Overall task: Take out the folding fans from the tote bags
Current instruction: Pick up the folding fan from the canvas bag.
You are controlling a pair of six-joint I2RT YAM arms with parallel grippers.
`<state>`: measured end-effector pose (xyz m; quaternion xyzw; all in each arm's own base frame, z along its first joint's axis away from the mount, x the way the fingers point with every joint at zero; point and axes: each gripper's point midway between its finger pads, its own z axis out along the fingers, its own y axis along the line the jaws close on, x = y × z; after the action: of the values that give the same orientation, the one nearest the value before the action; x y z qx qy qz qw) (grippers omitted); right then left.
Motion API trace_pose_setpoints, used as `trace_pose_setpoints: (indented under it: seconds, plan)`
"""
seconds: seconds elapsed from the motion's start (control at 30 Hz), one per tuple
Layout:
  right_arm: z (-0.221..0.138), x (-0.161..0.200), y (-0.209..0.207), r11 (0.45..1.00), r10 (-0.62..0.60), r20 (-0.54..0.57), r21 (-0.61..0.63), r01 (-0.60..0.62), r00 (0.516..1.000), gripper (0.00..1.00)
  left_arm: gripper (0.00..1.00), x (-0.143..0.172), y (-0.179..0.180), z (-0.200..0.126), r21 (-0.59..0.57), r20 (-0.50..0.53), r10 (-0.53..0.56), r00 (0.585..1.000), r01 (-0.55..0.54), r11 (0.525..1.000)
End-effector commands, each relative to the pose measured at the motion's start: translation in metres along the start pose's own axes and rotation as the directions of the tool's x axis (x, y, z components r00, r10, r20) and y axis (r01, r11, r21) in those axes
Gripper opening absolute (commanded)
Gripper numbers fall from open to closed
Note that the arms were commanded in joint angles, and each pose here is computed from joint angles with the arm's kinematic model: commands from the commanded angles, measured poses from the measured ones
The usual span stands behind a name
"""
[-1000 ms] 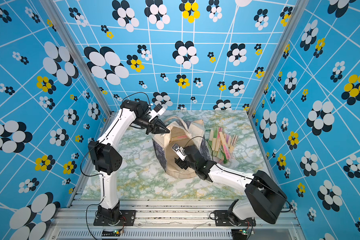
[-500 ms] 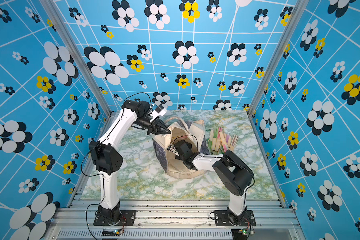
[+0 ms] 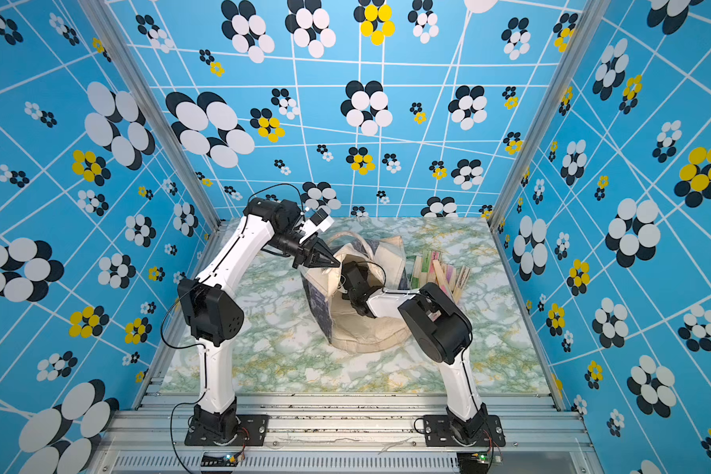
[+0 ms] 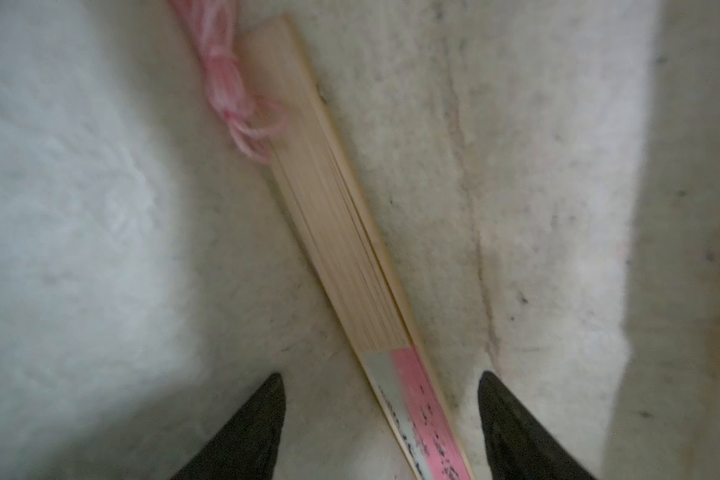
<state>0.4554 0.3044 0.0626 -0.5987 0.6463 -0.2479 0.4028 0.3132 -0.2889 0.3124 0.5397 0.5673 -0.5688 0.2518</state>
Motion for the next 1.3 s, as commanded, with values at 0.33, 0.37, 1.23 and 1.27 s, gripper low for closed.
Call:
trace_pose_setpoints:
  seconds: [0.33, 0.37, 1.23, 1.27]
  plan:
    - [0.039, -0.003, 0.039, 0.972, -0.110, -0.040, -0.212, 0.099, 0.993, 0.48, 0.00, -0.007, -0.069, 0.019, 0.085, -0.070, -0.113, 0.991, 0.119, 0.989]
    - [0.039, -0.004, 0.039, 0.971, -0.110, -0.037, -0.216, 0.099, 0.993, 0.45, 0.00, -0.007, -0.070, 0.019, 0.084, -0.072, -0.111, 0.991, 0.117, 0.990]
    - [-0.047, -0.023, 0.013, 0.987, 0.155, 0.129, 0.014, -0.158, 0.979, 0.03, 0.00, -0.009, -0.030, -0.018, 0.005, 0.025, -0.174, 0.984, 0.174, 0.985]
    - [-0.051, -0.023, 0.013, 0.986, 0.163, 0.135, 0.026, -0.167, 0.977, 0.02, 0.00, -0.009, -0.029, -0.019, 0.004, 0.027, -0.176, 0.984, 0.176, 0.984]
